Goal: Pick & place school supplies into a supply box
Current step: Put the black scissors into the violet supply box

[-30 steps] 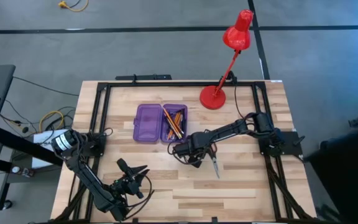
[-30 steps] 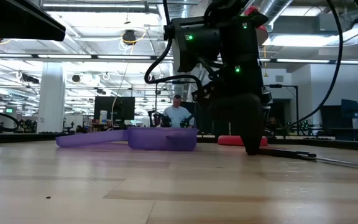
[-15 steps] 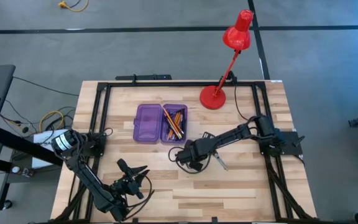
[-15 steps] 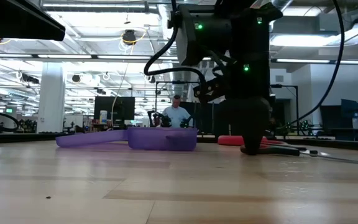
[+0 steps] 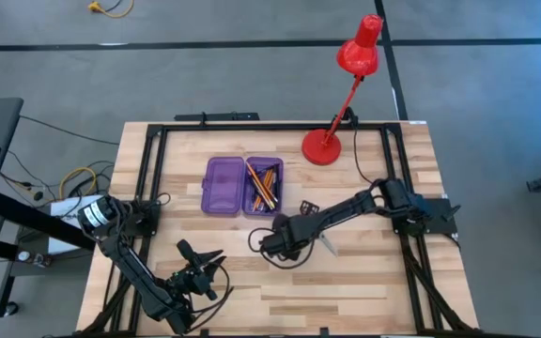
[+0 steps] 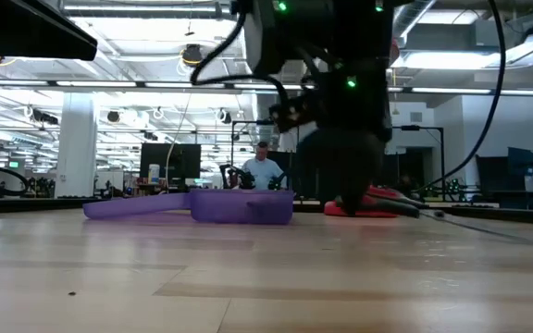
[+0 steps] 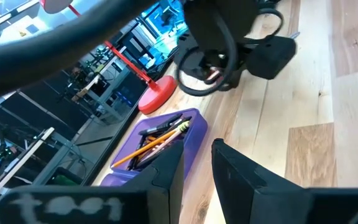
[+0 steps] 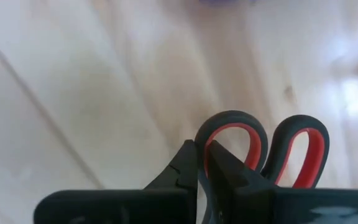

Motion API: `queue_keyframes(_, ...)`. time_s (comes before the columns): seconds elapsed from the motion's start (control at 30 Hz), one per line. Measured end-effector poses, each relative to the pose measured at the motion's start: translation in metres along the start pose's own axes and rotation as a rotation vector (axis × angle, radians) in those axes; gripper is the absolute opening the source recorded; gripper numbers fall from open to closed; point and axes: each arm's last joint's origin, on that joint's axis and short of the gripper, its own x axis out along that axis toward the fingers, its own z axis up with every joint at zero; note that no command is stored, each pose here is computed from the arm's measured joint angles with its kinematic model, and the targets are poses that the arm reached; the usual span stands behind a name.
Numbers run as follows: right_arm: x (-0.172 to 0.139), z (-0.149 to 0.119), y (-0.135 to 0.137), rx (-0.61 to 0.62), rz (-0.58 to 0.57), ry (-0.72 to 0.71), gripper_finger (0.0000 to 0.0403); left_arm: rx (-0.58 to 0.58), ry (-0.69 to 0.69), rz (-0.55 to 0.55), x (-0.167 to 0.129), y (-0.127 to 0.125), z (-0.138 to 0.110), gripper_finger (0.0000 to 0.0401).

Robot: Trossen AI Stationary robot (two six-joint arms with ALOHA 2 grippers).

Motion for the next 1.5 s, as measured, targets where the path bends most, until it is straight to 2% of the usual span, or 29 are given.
queue_keyframes(0.37,-0.035,0.022,-0.019,0.009,-0.085,-0.075,0.0001,0.007,-0.001,0.000,0.000,0.000,0.000,0.0073)
queue_keyframes(0.53,-0.064,0.048,-0.032,0.059,-0.063,-0.219,0.0000,0.006,-0.015,0.005,0.000,0.000,0.000,0.0073)
queue_keyframes(0.77,-0.090,0.097,-0.056,0.113,0.039,-0.496,0.0000,0.000,-0.028,0.009,0.000,0.000,0.001,0.0073)
queue_keyframes(0.87,-0.087,0.113,-0.070,0.134,0.066,-0.552,0.0000,0.001,-0.027,0.006,-0.001,0.000,0.001,0.0073)
queue_keyframes(1.13,-0.073,0.137,-0.109,0.206,0.055,-0.569,0.0000,0.031,0.006,-0.005,-0.001,0.000,0.000,0.0073)
queue_keyframes(1.33,-0.069,0.152,-0.126,0.239,0.120,-0.634,0.0000,0.028,0.009,-0.007,-0.001,0.000,0.000,0.0073)
queue_keyframes(1.5,-0.054,0.159,-0.133,0.223,0.166,-0.599,0.0000,0.032,0.011,-0.007,-0.001,0.000,0.000,0.0073)
